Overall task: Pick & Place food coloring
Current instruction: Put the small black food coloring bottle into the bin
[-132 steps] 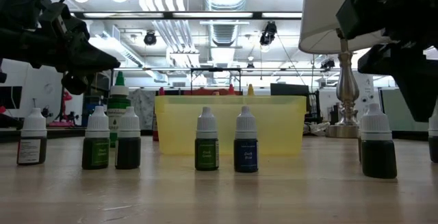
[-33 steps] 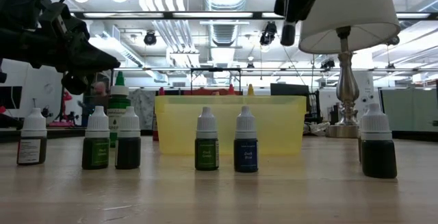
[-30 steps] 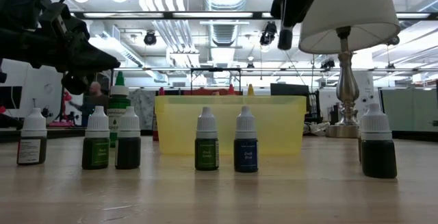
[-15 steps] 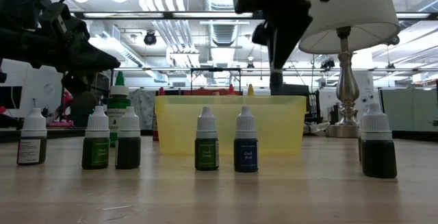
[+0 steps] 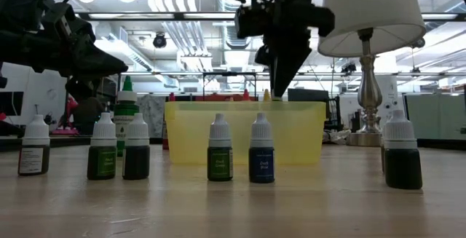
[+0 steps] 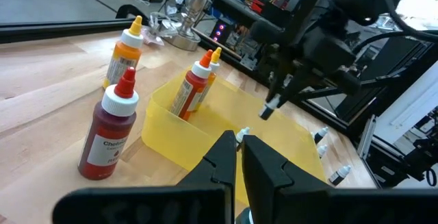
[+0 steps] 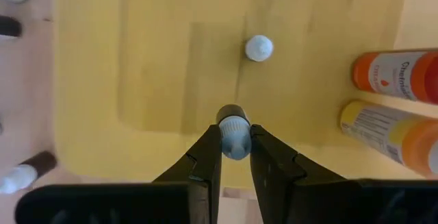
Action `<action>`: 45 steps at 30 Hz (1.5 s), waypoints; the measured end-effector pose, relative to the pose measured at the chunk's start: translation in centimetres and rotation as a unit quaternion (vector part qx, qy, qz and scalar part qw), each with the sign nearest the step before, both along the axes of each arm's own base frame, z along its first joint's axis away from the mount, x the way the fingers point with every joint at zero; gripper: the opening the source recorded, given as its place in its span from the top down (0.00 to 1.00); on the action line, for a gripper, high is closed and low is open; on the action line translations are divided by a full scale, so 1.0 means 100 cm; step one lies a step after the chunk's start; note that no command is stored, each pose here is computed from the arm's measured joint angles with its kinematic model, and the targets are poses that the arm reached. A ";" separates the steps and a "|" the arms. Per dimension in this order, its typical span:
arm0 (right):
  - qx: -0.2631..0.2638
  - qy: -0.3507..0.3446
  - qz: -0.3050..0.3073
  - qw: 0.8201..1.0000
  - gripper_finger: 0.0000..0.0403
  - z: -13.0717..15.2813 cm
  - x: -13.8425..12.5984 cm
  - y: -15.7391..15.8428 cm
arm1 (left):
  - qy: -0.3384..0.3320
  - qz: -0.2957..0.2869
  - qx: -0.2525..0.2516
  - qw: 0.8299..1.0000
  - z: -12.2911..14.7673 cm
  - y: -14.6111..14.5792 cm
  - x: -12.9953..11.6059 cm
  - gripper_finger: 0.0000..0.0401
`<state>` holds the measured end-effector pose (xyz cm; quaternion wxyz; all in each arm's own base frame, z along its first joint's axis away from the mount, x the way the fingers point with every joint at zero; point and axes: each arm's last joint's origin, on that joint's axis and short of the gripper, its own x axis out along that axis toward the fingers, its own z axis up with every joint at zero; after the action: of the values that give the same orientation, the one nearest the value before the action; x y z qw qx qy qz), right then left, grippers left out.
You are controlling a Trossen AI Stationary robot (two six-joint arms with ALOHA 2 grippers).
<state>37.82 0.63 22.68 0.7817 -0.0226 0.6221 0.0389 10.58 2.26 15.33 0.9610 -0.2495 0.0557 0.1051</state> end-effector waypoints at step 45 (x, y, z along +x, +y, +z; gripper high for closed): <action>-0.002 0.001 -0.003 1.000 0.87 -0.042 0.020 -0.016 | 0.000 0.000 0.000 1.000 0.000 0.000 0.000 1.00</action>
<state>39.84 -0.96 18.45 0.7810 -0.0221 0.6231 0.0355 10.58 2.26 15.33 0.9611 -0.2495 0.0557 0.1050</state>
